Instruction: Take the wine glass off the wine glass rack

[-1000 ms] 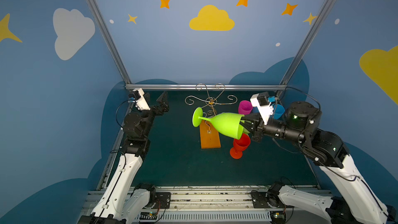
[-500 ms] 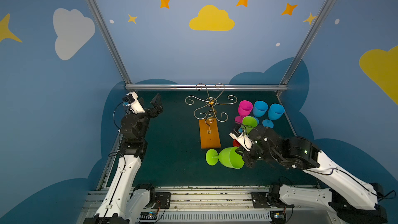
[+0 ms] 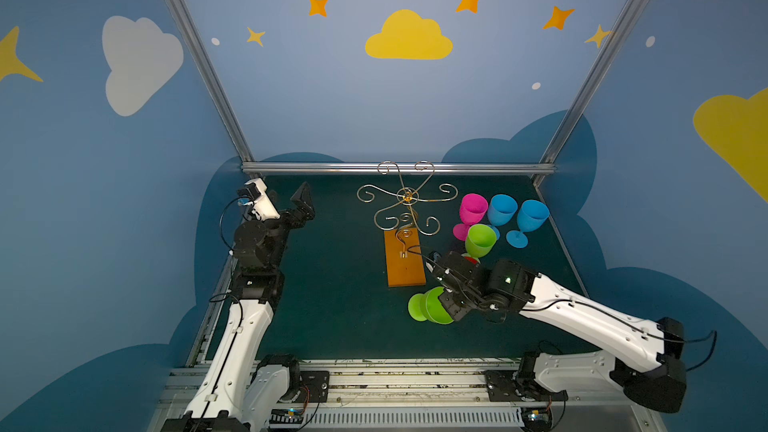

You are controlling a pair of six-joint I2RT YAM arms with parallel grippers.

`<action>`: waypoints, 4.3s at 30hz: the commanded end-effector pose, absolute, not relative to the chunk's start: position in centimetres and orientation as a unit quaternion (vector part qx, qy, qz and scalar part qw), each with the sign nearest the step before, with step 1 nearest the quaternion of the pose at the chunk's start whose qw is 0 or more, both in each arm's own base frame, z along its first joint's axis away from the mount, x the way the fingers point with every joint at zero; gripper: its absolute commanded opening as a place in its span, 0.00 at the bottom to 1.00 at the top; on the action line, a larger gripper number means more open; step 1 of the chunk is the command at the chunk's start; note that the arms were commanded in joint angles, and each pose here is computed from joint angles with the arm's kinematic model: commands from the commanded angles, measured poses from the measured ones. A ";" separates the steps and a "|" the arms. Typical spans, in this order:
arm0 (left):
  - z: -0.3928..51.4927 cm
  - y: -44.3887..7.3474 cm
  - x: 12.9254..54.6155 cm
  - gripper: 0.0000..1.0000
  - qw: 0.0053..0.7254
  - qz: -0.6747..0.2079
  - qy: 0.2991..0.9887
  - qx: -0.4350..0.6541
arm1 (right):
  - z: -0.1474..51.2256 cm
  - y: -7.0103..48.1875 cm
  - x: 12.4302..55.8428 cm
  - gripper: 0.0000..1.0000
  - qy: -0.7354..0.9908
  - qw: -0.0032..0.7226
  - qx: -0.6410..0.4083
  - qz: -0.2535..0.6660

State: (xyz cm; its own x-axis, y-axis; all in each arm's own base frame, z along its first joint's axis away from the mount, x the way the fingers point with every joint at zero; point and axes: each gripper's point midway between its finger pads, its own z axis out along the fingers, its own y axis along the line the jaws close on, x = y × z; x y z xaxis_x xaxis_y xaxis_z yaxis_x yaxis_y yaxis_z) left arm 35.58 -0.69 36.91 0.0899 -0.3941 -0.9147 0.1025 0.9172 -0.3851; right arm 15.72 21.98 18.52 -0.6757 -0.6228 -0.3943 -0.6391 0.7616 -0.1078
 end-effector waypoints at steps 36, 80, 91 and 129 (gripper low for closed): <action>36.9 -0.2 35.0 1.00 0.733 -0.153 0.653 -0.110 | 21.3 25.4 17.1 0.64 0.908 0.249 -0.330 0.076; 17.7 -2.2 35.8 1.00 0.617 0.017 0.786 -0.019 | 18.4 0.6 31.4 0.90 0.839 0.541 0.044 0.041; 12.1 -1.6 35.8 1.00 0.595 0.051 0.802 -0.003 | 14.6 0.4 32.3 0.90 0.865 0.501 0.027 0.023; 8.5 1.6 39.0 1.00 0.552 0.067 0.830 -0.046 | 11.6 2.6 35.9 0.90 0.830 0.554 -0.023 0.060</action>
